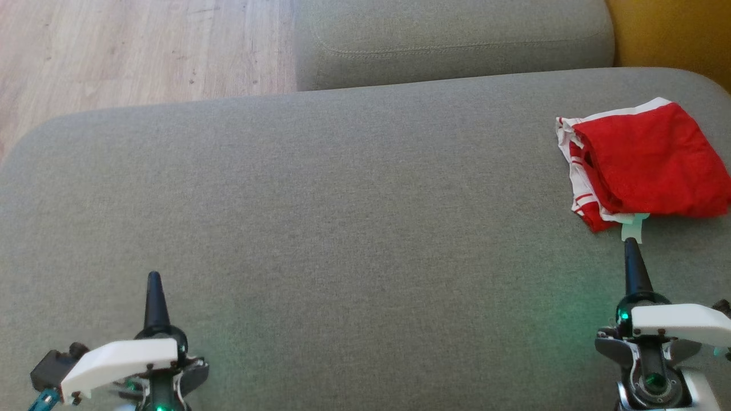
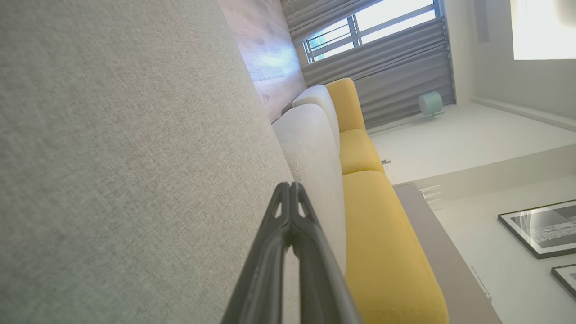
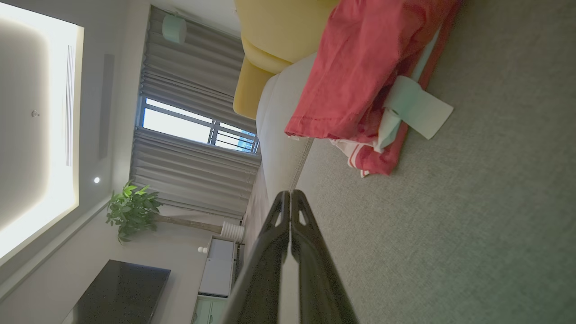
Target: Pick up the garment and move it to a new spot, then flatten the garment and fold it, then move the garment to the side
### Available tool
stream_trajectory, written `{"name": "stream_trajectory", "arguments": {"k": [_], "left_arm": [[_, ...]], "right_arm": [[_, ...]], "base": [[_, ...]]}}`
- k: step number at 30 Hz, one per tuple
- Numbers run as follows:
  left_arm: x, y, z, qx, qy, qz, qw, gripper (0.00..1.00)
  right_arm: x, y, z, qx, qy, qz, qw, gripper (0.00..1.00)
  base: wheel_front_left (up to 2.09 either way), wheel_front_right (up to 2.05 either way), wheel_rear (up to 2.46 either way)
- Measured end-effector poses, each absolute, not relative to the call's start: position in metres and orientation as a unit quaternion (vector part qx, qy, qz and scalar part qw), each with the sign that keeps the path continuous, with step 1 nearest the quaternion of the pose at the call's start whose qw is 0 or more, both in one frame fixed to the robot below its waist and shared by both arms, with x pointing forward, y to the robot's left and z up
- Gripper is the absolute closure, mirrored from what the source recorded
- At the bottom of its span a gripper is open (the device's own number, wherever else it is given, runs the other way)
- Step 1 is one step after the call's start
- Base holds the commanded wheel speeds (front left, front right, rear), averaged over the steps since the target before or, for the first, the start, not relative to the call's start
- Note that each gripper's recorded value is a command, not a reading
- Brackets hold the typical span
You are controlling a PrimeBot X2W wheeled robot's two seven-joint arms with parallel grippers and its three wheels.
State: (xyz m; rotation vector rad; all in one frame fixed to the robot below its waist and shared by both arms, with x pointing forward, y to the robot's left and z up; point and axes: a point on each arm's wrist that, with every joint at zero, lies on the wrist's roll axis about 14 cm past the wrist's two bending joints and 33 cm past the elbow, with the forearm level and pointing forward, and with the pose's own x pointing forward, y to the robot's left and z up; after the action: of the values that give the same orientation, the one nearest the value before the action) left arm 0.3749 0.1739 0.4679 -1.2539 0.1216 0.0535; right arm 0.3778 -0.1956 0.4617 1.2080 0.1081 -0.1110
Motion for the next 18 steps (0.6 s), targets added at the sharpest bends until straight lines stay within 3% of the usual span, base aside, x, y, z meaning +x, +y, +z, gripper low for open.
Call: {"name": "stream_trajectory", "arguments": {"k": [18], "left_arm": [[0.3746, 0.1789, 0.4716, -0.653, 0.053, 0.026, 0.755, 1.0]], "right_arm": [[0.3775, -0.2012, 0.4709, 0.644, 0.035, -0.048, 0.763, 1.0]], "base": [[0.0, 0.0, 0.0]]}}
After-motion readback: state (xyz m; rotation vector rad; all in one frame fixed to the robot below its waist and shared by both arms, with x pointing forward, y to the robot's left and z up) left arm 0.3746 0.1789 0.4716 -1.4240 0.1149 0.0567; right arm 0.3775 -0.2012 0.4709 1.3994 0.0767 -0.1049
